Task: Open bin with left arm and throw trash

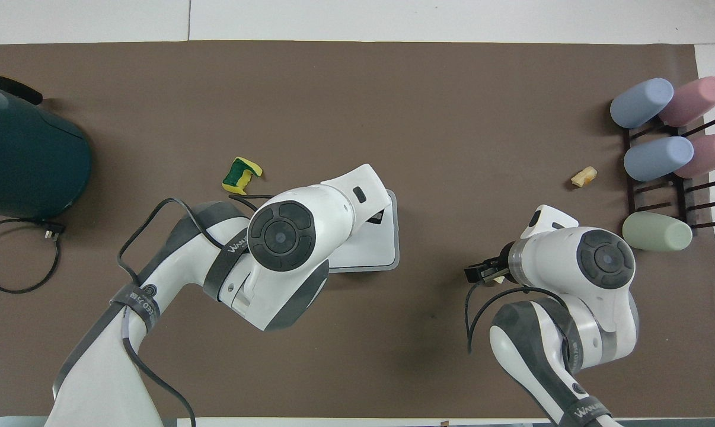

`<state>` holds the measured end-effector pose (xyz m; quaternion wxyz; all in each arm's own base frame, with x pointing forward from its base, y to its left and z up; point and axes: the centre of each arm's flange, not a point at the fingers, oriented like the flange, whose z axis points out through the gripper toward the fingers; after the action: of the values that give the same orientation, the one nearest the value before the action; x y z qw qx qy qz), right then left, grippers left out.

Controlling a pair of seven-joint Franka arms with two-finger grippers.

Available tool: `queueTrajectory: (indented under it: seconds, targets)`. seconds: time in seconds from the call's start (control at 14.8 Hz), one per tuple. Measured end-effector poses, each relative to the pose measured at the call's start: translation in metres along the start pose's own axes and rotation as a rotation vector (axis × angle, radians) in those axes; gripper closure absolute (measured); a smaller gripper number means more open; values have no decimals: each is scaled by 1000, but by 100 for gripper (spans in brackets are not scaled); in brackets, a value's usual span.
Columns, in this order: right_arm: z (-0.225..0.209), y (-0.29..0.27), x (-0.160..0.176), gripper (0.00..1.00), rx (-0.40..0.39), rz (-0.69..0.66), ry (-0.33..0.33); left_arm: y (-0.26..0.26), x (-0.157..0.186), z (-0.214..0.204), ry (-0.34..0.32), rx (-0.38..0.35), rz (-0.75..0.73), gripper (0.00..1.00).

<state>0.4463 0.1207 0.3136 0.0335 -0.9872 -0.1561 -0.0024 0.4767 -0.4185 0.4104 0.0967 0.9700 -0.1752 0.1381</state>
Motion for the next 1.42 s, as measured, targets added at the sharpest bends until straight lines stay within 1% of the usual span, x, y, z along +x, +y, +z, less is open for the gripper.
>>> queueTrajectory:
  seconds: [0.14, 0.2, 0.27, 0.34, 0.41, 0.47, 0.54, 0.61, 0.74, 0.88, 0.95, 1.08, 1.15, 1.29, 1.35, 1.42]
  targets:
    - [4, 0, -4, 0, 0, -15, -9, 0, -2, -2, -11, 4, 1, 99]
    - [7, 0, -6, 6, 1, -19, -15, -1, -5, -5, -45, 17, 1, 99]
    - [9, 0, -8, 6, 1, -20, -20, -3, -10, -14, -91, 36, 1, 99]
    - [10, 0, -9, 11, 1, -21, -22, -7, -17, -26, -150, 60, -1, 99]
    - [10, 0, -10, 24, 1, -21, -23, -14, -23, -44, -203, 84, -8, 99]
    - [11, 0, -11, 31, 1, -21, -25, -24, -28, -67, -244, 105, -23, 99]
    - [11, 0, -12, 31, 1, -21, -26, -38, -31, -89, -268, 119, -42, 99]
    - [12, 0, -12, 39, 1, -21, -27, -54, -33, -110, -283, 130, -61, 99]
    - [13, 0, -13, 67, 2, -21, -29, -97, -35, -148, -303, 150, -123, 99]
    - [12, 0, -13, 87, 2, -21, -29, -128, -37, -168, -310, 160, -167, 99]
    - [12, 0, -13, 94, 2, -21, -27, -139, -37, -172, -306, 162, -186, 93]
    - [0, -1, -3, 94, 5, -23, -33, -160, -35, -173, -299, 165, -212, 70]
    - [-16, -2, 9, 94, 11, -24, -47, -173, -32, -173, -285, 163, -219, 60]
    - [-68, -5, 42, 95, 33, 9, -62, -202, -27, -172, -262, 162, -221, 39]
    - [-99, -9, 61, 96, 50, 46, -56, -217, -25, -170, -253, 161, -218, 29]
    - [-129, -17, 78, 96, 75, 87, -43, -232, -22, -165, -242, 161, -217, 15]
